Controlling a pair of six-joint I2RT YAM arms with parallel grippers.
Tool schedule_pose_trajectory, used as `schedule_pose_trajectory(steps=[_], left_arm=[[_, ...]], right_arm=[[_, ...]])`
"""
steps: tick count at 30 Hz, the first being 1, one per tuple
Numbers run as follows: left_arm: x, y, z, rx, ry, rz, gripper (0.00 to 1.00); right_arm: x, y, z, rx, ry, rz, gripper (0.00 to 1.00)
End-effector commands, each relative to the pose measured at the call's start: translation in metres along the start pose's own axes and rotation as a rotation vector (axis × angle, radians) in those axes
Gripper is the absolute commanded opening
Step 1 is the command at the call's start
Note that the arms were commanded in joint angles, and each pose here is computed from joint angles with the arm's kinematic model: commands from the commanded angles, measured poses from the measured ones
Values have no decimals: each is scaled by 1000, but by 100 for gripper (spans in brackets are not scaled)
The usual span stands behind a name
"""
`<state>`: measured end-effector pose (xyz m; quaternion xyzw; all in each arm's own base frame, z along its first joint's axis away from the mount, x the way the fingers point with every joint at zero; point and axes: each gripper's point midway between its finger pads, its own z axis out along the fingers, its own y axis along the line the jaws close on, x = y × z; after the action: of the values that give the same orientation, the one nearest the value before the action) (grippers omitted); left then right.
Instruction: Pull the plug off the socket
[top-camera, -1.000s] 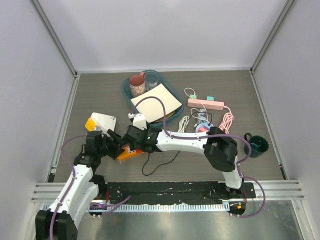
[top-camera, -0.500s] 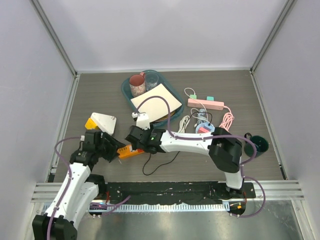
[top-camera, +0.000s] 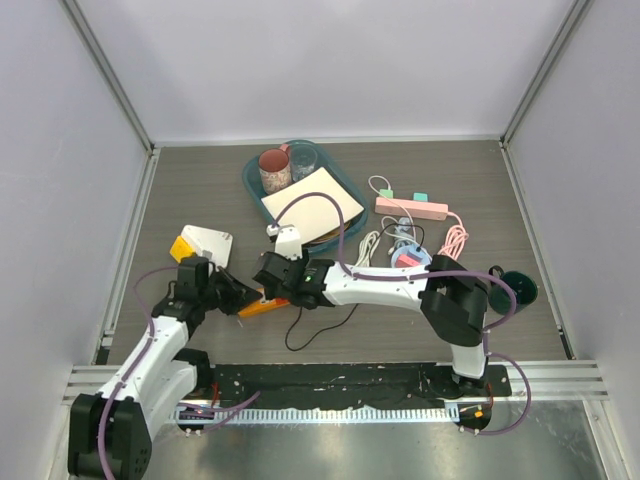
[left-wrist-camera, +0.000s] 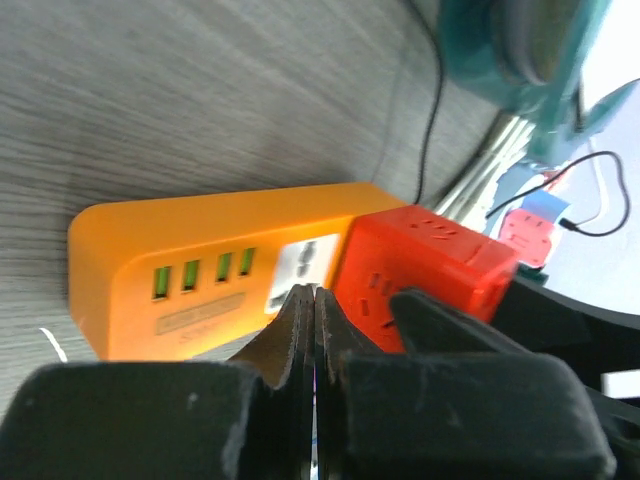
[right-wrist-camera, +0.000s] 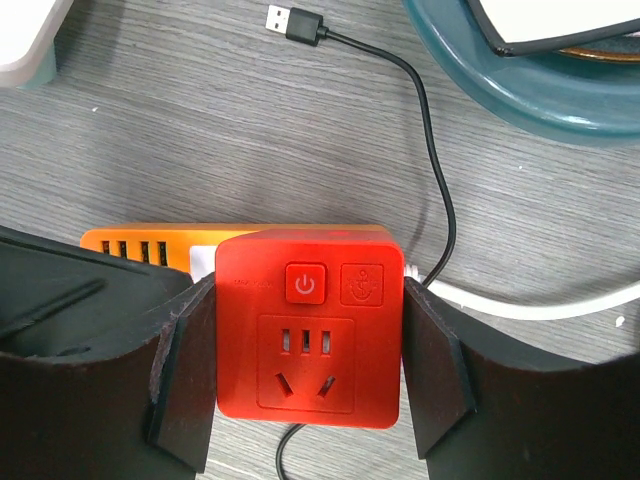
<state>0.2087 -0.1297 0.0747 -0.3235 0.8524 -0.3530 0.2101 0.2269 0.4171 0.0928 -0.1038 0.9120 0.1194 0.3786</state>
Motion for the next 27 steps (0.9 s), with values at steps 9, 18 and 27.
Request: schedule_pose_trajectory(steps=[9,18,27], left_arm=[[11,56,27,-119,-9,-13,0],[13,88,34,-263,-9,16,0],[28,105,33,-290,8,63,0]], right_arm=[[-36,14,-16,-48,-94,87,11],[-33,23,-12,-32,-70,16,9],[-29,9,-12,13,-86,22,8]])
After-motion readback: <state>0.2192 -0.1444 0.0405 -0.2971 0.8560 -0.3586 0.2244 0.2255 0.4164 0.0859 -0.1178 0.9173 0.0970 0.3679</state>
